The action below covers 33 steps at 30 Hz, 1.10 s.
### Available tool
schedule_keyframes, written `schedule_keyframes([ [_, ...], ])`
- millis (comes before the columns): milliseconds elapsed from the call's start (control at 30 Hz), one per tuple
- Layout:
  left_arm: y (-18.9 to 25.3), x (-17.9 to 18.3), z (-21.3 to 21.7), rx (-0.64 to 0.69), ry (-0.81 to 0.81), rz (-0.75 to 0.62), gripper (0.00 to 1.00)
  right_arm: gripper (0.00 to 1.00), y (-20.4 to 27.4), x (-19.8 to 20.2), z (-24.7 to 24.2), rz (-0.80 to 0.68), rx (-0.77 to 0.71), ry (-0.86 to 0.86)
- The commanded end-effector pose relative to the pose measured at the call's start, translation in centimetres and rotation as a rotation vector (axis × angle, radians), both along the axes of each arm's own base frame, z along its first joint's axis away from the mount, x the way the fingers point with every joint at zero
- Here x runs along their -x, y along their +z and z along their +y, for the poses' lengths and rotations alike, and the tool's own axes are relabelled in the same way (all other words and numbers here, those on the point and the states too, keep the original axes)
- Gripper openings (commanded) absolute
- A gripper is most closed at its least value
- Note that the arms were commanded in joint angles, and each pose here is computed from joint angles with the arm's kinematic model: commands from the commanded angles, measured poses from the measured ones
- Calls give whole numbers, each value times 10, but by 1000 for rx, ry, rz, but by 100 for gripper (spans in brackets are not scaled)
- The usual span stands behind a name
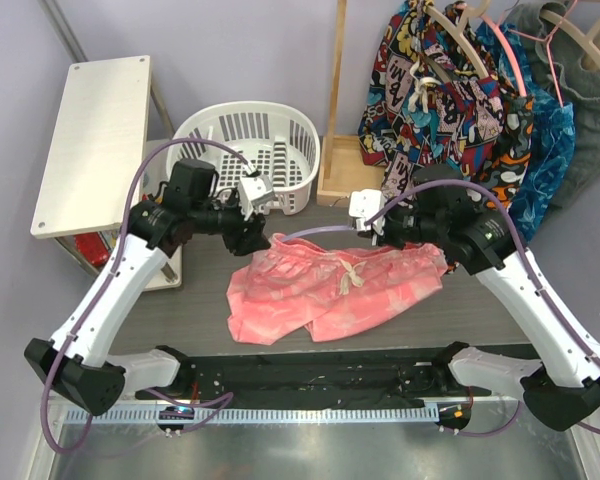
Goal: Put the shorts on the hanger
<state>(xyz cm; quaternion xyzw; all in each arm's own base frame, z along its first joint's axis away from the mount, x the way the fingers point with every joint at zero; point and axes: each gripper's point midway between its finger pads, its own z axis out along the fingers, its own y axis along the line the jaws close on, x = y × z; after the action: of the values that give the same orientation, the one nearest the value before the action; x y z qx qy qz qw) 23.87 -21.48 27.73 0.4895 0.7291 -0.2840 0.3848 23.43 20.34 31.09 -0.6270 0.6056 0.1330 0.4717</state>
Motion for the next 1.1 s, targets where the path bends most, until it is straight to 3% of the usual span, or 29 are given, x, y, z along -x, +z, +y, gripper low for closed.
schedule_keyframes([
  [0, 9, 6, 9, 4, 20, -41, 54, 1, 23, -3, -5, -72, -32, -29],
  [133, 28, 4, 7, 62, 55, -84, 67, 1, 33, -18, -18, -50, -48, -191],
  [267, 48, -8, 2, 121, 83, -151, 71, 1, 30, -22, -39, 56, -61, -380],
  [433, 79, -15, -29, 213, -23, -213, 71, 1, 40, -2, -36, 102, -142, -356],
  [600, 103, -1, -77, 262, -212, -274, 71, 1, 46, 19, -25, 115, -181, -235],
  [900, 78, 23, -138, 260, -349, -111, 71, 1, 54, 27, -22, 97, -177, -175],
  [933, 76, 24, -140, 257, -351, -106, 70, 1, 54, 30, -21, 99, -173, -157],
  [1000, 70, 28, -146, 248, -364, -86, 58, 1, 54, 35, -21, 96, -172, -136],
  [1067, 64, 31, -147, 236, -367, -64, 41, 1, 55, 40, -19, 104, -183, -116],
])
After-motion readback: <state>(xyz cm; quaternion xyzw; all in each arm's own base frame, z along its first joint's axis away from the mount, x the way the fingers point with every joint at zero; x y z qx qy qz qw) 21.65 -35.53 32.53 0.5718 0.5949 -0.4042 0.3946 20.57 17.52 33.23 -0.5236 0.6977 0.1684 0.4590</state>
